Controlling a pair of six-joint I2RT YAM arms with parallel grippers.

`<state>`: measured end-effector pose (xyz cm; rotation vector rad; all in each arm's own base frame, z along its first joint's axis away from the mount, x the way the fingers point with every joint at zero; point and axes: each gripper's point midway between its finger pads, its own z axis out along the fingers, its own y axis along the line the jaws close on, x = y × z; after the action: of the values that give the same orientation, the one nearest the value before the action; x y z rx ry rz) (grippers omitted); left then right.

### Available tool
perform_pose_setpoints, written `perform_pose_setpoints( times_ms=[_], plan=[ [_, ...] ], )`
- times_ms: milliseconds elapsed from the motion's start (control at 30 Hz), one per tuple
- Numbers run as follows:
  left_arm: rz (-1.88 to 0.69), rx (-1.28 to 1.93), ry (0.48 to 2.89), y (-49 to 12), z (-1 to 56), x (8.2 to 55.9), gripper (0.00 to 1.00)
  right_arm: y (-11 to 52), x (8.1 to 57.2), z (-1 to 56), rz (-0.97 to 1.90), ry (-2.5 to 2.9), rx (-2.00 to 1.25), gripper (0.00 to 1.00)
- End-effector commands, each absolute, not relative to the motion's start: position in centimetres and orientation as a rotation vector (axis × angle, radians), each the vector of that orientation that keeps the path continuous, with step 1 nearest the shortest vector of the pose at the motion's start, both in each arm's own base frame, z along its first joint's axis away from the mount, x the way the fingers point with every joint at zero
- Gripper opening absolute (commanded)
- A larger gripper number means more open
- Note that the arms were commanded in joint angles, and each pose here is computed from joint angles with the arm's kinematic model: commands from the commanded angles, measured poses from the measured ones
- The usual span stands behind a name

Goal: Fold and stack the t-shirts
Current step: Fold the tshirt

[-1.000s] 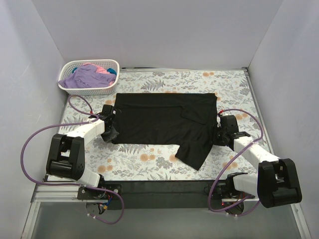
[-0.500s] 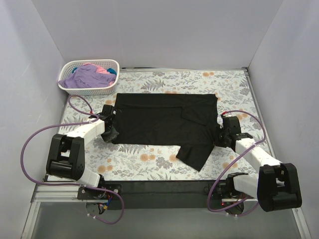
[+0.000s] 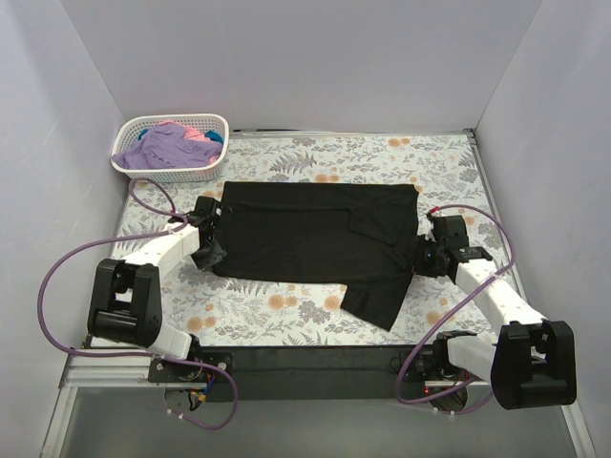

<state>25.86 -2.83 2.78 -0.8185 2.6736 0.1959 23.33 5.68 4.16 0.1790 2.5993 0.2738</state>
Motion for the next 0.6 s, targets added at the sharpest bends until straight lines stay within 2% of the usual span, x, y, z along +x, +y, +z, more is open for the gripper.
perform_pose_setpoints(
  times_ms=[0, 267, 567],
  plan=[
    [0.180, -0.805, 2.606, -2.9, 5.3, 28.2, 0.00, 6.3, 25.7, 7.0, 0.314, 2.556, 0.123, 0.01],
    [0.187, -0.782, 2.575, -3.3, 7.5, 32.2, 0.00, 7.1, 29.2, 9.3, 0.344, 2.542, 0.099, 0.01],
    [0.177, -0.793, 2.579, -3.4, 7.5, 35.5, 0.00, 6.5, 32.6, 9.9, 0.314, 2.561, 0.131, 0.01]
  ],
)
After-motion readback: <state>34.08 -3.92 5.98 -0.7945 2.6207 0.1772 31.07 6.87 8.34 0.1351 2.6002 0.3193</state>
